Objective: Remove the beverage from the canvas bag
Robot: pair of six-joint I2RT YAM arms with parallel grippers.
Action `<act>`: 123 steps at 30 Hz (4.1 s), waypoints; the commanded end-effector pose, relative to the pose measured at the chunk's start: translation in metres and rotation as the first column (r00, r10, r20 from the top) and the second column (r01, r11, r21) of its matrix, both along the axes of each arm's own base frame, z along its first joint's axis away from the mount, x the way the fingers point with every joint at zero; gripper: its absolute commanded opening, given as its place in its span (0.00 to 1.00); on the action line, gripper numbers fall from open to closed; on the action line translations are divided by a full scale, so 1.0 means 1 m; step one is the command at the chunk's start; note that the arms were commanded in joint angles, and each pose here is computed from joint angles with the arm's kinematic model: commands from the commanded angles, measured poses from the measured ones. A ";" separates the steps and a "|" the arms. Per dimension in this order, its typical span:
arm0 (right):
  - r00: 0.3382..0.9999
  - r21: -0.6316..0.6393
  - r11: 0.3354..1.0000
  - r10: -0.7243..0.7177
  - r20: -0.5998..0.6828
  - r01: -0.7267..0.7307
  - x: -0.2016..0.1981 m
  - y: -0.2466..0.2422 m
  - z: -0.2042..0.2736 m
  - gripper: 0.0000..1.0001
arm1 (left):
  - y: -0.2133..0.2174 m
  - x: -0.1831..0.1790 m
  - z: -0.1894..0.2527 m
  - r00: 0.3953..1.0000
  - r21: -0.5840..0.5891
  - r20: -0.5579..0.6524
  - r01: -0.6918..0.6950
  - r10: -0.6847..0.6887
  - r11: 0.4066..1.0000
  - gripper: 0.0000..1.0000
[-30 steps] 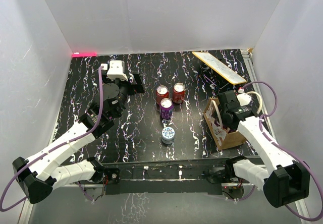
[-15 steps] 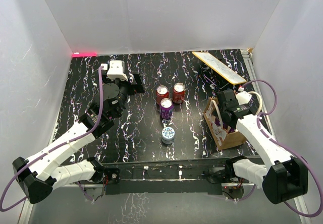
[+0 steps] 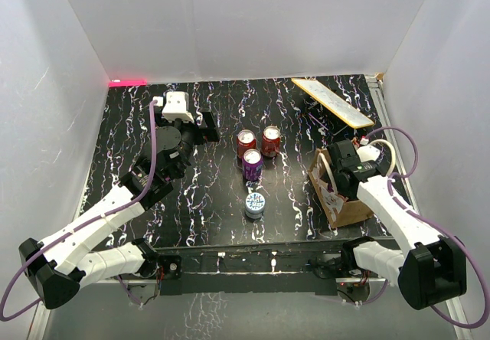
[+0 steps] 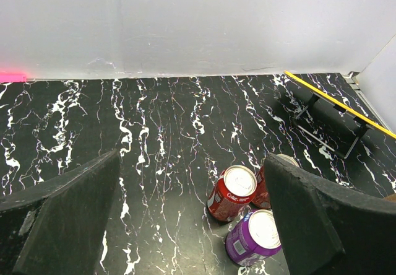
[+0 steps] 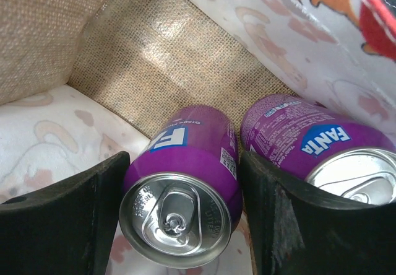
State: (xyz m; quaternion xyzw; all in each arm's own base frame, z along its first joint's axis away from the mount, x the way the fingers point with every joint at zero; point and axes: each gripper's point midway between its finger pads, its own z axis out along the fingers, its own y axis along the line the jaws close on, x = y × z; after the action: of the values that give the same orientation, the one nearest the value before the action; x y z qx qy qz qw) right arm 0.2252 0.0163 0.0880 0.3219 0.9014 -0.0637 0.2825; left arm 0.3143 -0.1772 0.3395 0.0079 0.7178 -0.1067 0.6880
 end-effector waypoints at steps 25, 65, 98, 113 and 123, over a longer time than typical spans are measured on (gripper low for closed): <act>0.917 -0.015 0.996 -0.076 0.393 0.089 0.029 -0.020 0.129 0.20 | 0.001 -0.004 0.019 0.999 -0.043 0.035 0.009 -0.007 0.999 0.97; 0.452 -0.041 0.708 0.493 0.744 -0.705 0.084 0.123 0.283 0.08 | -0.001 -0.003 0.017 1.000 -0.041 0.028 0.010 -0.009 0.999 0.97; 0.696 -0.026 0.739 0.645 0.317 -0.673 0.115 0.196 0.100 0.08 | 0.003 -0.004 0.021 0.999 -0.038 0.040 0.000 0.001 0.999 0.97; 0.738 -0.037 0.764 0.633 0.234 -0.644 0.132 0.197 0.074 0.08 | 0.004 -0.004 0.020 0.999 -0.034 0.041 -0.004 0.006 0.999 0.97; 0.747 -0.042 0.769 0.631 0.206 -0.638 0.141 0.195 0.062 0.08 | 0.004 -0.003 0.020 0.999 -0.033 0.042 -0.005 0.006 0.999 0.97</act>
State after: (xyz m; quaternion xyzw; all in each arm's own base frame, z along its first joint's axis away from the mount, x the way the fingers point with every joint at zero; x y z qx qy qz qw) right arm 0.3334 0.1996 0.1094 -0.0148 0.9506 0.0555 0.3052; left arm 0.3142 -0.1778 0.3394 0.0092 0.7179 -0.1078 0.6877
